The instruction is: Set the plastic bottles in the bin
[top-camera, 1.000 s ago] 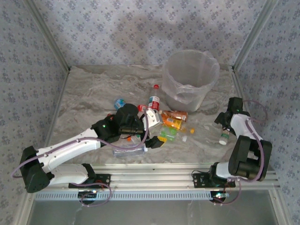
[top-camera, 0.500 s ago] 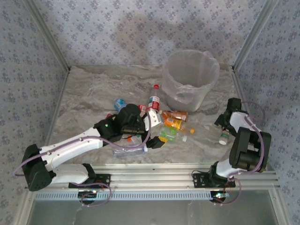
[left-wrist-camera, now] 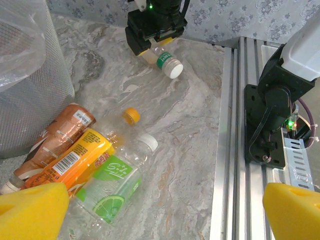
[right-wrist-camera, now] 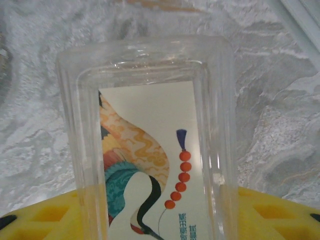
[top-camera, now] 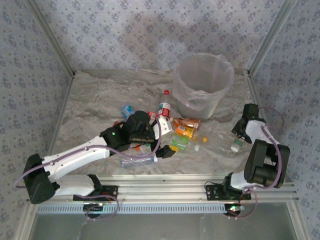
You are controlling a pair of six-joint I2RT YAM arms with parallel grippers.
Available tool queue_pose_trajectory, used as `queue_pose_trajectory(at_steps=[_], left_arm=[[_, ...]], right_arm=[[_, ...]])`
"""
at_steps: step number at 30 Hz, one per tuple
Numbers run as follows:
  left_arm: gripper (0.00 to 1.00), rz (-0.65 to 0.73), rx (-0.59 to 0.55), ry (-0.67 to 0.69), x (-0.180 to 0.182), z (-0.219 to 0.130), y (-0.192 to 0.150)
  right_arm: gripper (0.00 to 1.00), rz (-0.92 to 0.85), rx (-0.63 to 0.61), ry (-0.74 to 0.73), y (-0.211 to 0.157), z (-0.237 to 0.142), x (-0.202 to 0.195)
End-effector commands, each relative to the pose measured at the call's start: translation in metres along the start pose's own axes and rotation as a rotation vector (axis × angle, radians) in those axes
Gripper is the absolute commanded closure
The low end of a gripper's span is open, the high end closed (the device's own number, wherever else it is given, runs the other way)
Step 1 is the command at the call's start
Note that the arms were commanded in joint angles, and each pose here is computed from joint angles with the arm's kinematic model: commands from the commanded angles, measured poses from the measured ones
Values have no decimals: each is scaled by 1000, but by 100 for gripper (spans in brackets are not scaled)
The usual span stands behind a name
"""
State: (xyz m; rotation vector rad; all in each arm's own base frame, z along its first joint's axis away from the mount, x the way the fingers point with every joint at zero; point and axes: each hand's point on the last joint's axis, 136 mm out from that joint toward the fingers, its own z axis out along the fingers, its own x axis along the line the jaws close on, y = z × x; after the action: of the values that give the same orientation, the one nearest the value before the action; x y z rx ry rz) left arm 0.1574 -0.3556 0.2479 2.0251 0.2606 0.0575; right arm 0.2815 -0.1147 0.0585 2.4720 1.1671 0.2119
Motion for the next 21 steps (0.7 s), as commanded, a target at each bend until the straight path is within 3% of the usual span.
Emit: queue_pose_trajectory(at_steps=[1, 11, 21], left_arm=[[0, 34, -47, 10, -2, -9, 21], [0, 43, -56, 18, -2, -13, 24], [0, 63, -83, 39, -1, -22, 30]], right_arm=[[41, 11, -39, 33, 4, -17, 3], [47, 0, -235, 193, 34, -101, 22], [49, -130, -453, 371, 57, -208, 63]])
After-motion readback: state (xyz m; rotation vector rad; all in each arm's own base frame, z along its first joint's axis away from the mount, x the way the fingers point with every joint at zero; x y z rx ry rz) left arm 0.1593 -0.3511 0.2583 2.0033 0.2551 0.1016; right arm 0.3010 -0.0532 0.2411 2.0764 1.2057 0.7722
